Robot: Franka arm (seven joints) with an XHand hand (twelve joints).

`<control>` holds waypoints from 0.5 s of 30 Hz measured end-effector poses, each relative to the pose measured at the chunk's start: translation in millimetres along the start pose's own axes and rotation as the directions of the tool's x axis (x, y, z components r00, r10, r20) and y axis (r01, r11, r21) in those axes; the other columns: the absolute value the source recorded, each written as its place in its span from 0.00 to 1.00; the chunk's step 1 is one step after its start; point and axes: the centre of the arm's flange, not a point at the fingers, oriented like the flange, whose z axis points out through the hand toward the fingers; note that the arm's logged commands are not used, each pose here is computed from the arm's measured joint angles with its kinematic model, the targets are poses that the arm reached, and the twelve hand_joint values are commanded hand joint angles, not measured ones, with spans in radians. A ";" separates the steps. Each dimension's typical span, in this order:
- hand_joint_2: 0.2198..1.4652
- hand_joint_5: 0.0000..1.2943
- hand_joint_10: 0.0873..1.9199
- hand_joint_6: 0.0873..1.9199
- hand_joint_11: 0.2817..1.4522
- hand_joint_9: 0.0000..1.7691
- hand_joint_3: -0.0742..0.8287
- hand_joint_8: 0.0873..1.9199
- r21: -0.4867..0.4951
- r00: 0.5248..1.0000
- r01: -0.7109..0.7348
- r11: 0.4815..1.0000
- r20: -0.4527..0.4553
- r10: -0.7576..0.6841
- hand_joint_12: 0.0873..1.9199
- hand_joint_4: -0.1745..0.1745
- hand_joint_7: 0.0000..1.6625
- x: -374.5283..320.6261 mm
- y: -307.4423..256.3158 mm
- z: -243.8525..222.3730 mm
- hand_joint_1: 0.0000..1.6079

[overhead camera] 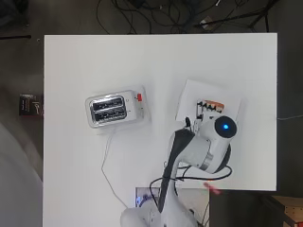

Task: Teleoperate dual arm-hand system to toast a bread

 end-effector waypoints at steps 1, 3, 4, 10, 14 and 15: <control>0.78 0.19 0.00 0.00 0.10 0.24 0.06 0.00 0.010 1.000 -0.014 1.000 0.015 0.014 0.00 0.36 0.19 0.9 16.7 -2.5 0.33; 0.76 0.17 0.00 0.00 0.10 0.23 0.06 0.00 0.024 0.997 -0.062 0.998 0.048 0.061 0.00 0.37 0.18 -2.7 49.5 -6.6 0.36; 0.75 0.17 0.00 0.00 0.11 0.26 0.07 0.00 0.031 0.994 -0.087 0.996 0.062 0.085 0.00 0.36 0.21 -6.0 64.3 -9.1 0.37; 0.72 0.22 0.00 0.00 0.15 0.32 0.07 0.00 0.064 0.976 -0.120 0.991 0.189 0.106 0.00 0.39 0.29 14.3 171.5 5.5 0.37; 0.68 0.24 0.00 0.00 0.16 0.35 0.07 0.00 0.038 0.955 -0.084 0.996 0.290 0.069 0.00 0.39 0.31 54.0 218.5 41.7 0.35; 0.67 0.24 0.00 0.00 0.16 0.35 0.07 0.00 0.034 0.950 -0.078 0.996 0.307 0.064 0.00 0.39 0.30 58.1 222.5 49.5 0.34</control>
